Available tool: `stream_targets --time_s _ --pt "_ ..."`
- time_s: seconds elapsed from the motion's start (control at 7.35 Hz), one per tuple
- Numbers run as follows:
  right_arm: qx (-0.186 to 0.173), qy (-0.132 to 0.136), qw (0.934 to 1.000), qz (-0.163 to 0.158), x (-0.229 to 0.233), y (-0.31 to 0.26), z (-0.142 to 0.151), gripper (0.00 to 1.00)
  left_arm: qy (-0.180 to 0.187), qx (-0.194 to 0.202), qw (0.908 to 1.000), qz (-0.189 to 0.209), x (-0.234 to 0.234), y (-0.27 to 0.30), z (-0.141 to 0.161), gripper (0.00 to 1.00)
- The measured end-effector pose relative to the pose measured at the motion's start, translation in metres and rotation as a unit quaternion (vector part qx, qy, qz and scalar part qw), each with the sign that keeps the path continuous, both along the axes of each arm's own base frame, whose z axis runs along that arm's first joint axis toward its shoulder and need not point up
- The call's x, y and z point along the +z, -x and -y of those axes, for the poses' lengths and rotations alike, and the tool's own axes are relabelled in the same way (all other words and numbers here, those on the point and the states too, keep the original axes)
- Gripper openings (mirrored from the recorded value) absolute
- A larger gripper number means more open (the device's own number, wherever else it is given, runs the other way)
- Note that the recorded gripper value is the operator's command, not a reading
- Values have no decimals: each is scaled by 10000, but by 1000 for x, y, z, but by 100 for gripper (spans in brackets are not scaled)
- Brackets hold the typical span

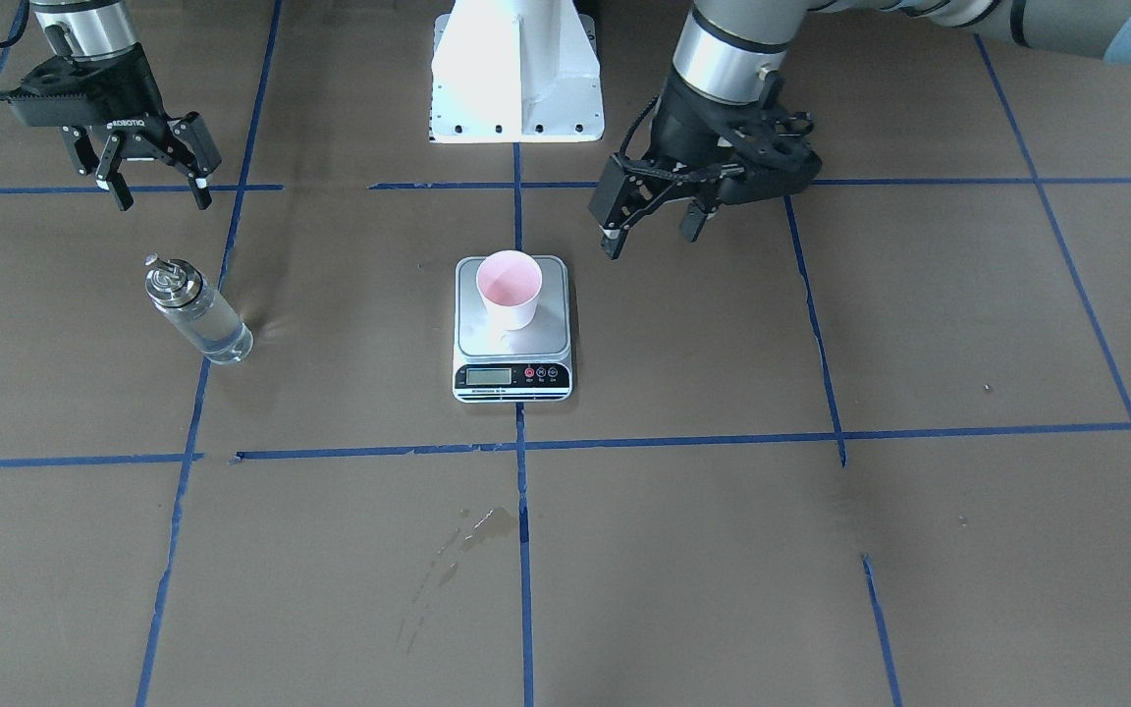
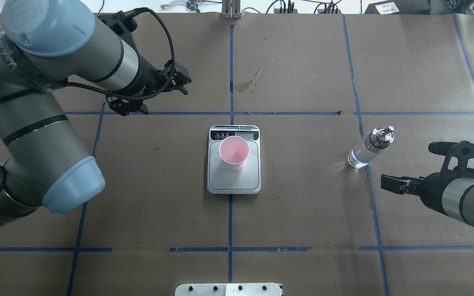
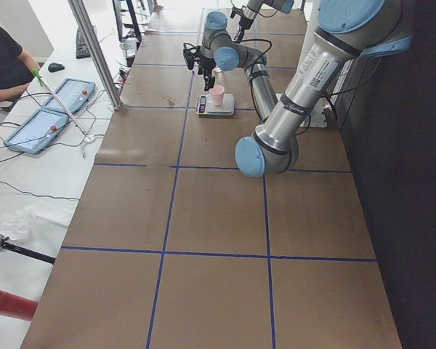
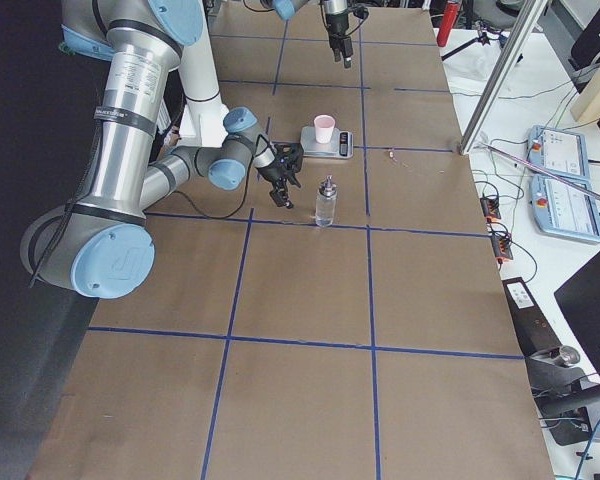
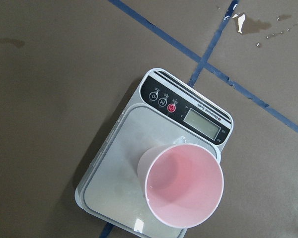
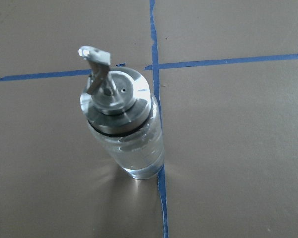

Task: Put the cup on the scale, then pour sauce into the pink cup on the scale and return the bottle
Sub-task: 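Release the cup and withdraw the left arm while the right gripper approaches the bottle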

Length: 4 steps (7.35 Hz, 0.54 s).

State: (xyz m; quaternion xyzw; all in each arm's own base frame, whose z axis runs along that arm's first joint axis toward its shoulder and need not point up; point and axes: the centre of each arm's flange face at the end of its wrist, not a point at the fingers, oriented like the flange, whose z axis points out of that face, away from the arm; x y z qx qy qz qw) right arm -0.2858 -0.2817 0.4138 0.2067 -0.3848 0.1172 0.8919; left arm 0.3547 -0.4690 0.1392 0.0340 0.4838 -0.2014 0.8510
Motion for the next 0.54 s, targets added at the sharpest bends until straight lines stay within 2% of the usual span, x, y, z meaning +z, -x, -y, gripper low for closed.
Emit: stream_targets --time_s 0.27,0.54 --pt "159 -251 9995 -68 12 9 -1 100 -571 204 9969 497 45 50 19 100" --pt "406 -598 9971 -236 18 23 -1 100 -1137 536 9855 1141 107 122 40 100"
